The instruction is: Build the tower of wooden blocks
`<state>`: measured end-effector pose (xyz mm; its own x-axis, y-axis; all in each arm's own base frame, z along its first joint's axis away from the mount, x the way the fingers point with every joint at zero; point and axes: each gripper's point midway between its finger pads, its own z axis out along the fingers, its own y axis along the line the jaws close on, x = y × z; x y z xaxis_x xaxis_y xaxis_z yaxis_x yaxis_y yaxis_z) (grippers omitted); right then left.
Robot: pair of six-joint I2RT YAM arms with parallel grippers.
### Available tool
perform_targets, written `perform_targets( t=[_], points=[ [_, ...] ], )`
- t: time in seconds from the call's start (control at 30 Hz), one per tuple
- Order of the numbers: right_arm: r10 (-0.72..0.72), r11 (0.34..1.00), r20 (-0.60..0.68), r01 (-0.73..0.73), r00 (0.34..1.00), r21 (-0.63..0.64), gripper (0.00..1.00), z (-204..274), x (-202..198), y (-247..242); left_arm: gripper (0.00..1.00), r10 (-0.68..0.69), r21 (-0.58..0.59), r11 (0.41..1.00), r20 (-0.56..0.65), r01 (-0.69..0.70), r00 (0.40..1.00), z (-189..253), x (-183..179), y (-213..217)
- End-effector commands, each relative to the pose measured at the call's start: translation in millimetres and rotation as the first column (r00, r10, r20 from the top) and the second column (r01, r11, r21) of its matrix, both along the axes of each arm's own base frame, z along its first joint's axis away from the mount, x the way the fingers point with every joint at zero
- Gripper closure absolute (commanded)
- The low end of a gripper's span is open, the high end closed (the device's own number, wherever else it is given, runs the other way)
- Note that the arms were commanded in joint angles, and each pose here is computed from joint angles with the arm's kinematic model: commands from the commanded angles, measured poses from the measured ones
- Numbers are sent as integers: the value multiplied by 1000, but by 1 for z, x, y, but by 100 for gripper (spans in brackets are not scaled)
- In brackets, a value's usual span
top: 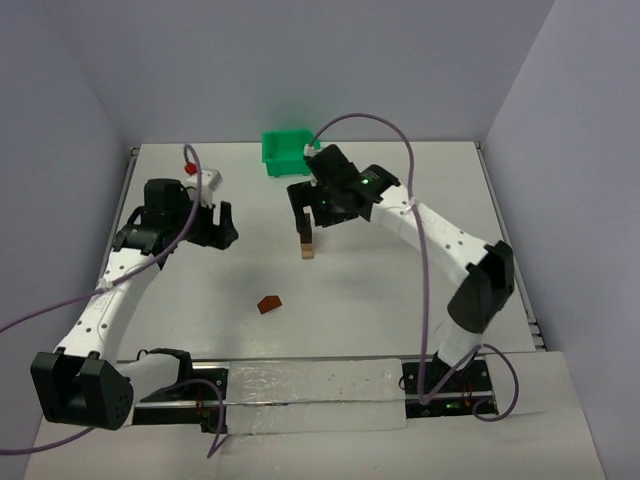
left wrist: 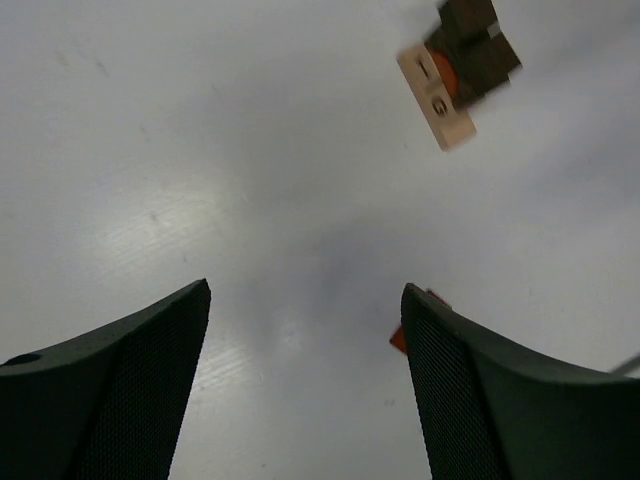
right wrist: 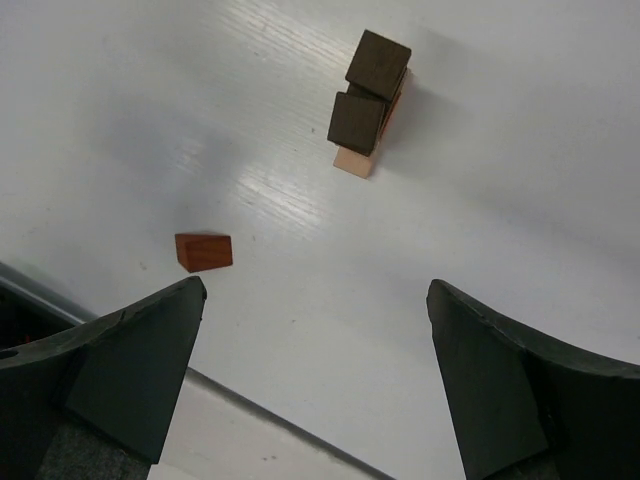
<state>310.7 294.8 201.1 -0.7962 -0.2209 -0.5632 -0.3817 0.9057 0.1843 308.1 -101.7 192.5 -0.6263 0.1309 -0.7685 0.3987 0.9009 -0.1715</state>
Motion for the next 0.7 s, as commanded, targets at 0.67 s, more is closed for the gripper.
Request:
perform_targets(
  t=[0.67],
  points=[
    [-263, 965, 265, 257, 928, 56, 0, 78, 26, -153, 23, -549, 379, 638, -387, 671, 740, -143, -122, -97]
  ],
)
